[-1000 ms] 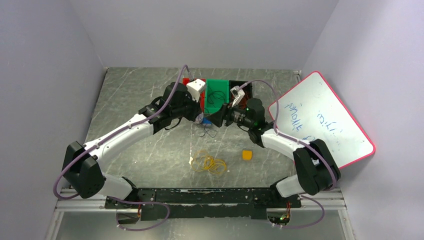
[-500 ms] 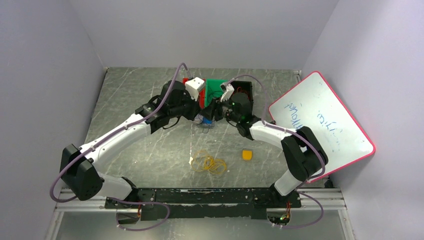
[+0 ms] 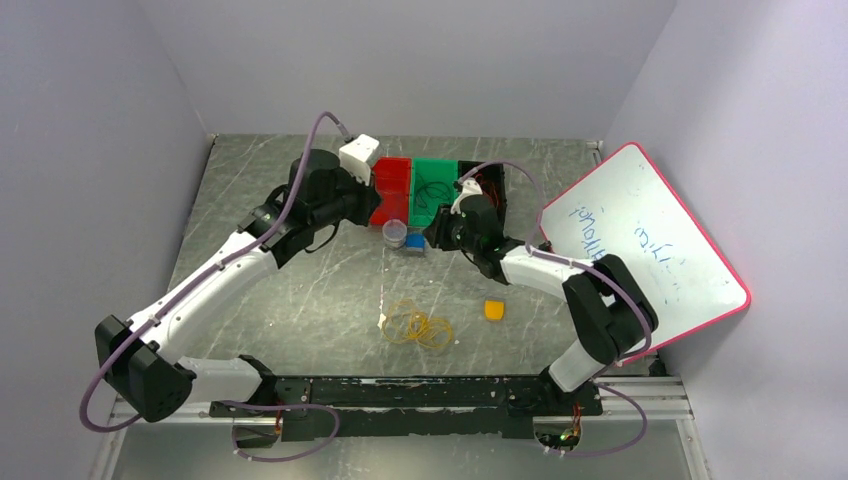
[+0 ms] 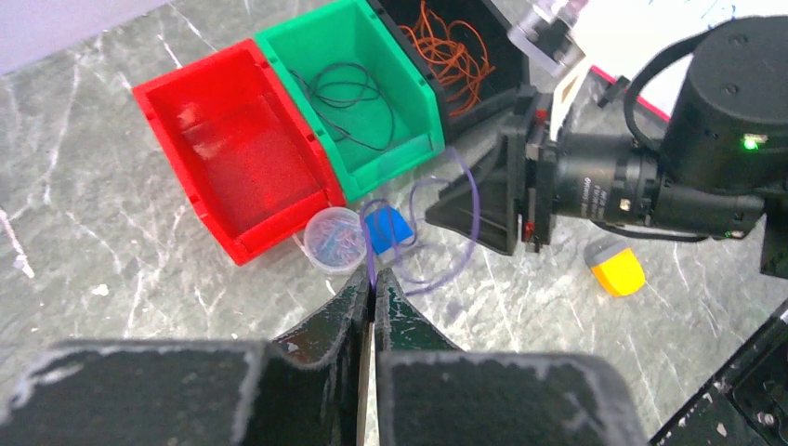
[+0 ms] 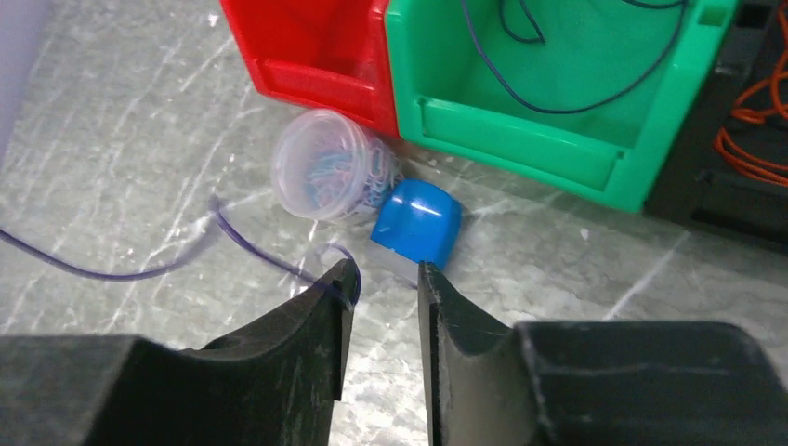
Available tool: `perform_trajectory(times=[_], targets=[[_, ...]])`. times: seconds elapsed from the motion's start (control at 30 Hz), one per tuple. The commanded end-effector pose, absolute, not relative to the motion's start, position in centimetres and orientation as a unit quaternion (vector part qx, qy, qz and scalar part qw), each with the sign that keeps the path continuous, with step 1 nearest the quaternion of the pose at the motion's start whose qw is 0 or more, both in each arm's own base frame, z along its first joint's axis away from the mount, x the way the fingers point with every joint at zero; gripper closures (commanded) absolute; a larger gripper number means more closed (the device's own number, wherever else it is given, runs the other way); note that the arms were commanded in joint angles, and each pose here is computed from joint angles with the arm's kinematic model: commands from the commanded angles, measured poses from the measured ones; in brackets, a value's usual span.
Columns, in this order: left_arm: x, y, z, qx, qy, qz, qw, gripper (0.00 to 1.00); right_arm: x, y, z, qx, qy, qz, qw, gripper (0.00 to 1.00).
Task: Untangle the cables
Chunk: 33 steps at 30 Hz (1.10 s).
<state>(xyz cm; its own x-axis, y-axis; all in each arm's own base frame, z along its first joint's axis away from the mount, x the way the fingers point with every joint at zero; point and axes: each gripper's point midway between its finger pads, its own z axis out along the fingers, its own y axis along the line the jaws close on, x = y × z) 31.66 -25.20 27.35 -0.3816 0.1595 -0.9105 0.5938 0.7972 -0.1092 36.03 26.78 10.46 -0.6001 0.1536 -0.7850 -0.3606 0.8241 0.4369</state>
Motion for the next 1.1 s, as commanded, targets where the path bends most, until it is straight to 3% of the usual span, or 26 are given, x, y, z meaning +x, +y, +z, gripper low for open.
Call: perform_trajectory(times=[0.0, 0.2, 0.4, 0.6, 0.8, 1.07], targets=[[32.4, -24.2, 29.2, 0.221, 0.794, -0.211, 0.526, 0.93, 36.0, 25.1, 10.9, -0.047, 0.849, 0.259, 0.458, 0.68], [33.0, -23.3, 30.2, 0.215, 0.792, -0.203, 0.534, 0.93, 35.8, 24.3, 11.1, -0.041, 0.85, 0.246, 0.464, 0.71], [32.8, -23.3, 31.4, 0.224, 0.785, -0.207, 0.539, 0.93, 35.2, 25.1, 13.8, -0.086, 0.822, 0.275, 0.492, 0.6], [32.6, -23.3, 32.6, 0.226, 0.778, -0.214, 0.546, 0.93, 34.5, 24.9, 16.1, -0.106, 0.8, 0.287, 0.516, 0.58], [32.5, -23.4, 33.6, 0.225, 0.773, -0.219, 0.551, 0.93, 34.5, 24.8, 16.9, -0.103, 0.794, 0.292, 0.524, 0.69], [32.6, -22.4, 33.3, 0.213, 0.781, -0.206, 0.55, 0.93, 35.1, 23.3, 17.9, -0.077, 0.793, 0.284, 0.534, 0.94]])
